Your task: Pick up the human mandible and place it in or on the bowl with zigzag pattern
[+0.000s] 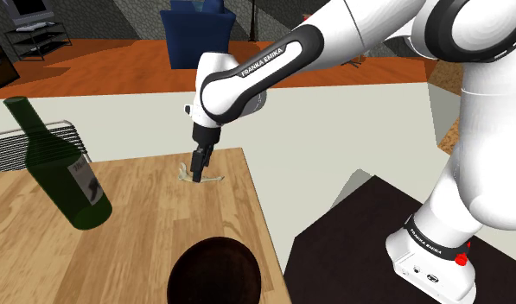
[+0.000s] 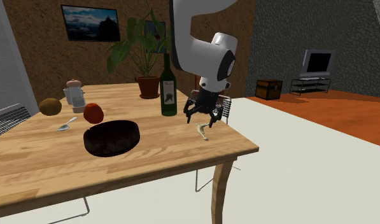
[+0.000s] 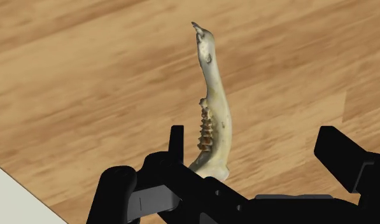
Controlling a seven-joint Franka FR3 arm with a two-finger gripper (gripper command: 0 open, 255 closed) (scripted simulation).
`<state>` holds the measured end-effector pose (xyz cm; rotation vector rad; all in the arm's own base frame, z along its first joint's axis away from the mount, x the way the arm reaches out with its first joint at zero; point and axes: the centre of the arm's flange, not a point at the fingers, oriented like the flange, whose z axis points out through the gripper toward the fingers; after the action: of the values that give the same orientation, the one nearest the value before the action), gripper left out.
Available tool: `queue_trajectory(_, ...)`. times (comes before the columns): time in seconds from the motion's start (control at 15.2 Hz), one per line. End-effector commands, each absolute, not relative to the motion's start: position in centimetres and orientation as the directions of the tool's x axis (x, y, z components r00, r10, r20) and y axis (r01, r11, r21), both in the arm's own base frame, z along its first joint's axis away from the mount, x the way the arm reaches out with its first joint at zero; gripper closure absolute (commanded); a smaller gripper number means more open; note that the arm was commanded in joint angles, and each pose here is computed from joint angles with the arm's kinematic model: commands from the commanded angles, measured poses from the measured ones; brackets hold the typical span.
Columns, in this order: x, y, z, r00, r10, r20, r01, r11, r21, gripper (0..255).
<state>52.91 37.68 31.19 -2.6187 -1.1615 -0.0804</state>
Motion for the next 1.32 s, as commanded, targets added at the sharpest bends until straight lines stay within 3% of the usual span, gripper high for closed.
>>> queue_trajectory(0.0, 52.9, 37.7, 31.1, 0.676, 0.719, 0.161, 0.734, -0.640, -0.226, 0)
queue_trajectory(0.26, 52.9, 37.7, 31.1, 0.676, 0.719, 0.161, 0.734, -0.640, -0.226, 0)
queue_trajectory(0.33, 52.9, 37.7, 31.1, 0.676, 0.719, 0.161, 0.734, -0.640, -0.226, 255)
queue_trajectory(0.92, 52.9, 37.7, 31.1, 0.676, 0.719, 0.161, 0.734, -0.640, -0.226, 255)
queue_trajectory(0.99, 52.9, 37.7, 31.1, 0.676, 0.719, 0.161, 0.734, -0.640, -0.226, 0)
queue_trajectory(1.12, 51.4, 42.2, 32.1, 0.634, 0.756, 0.161, 0.756, -0.650, 0.075, 0)
queue_trajectory(1.25, 51.6, 42.3, 31.1, 0.634, 0.756, 0.161, 0.756, -0.650, 0.075, 0)
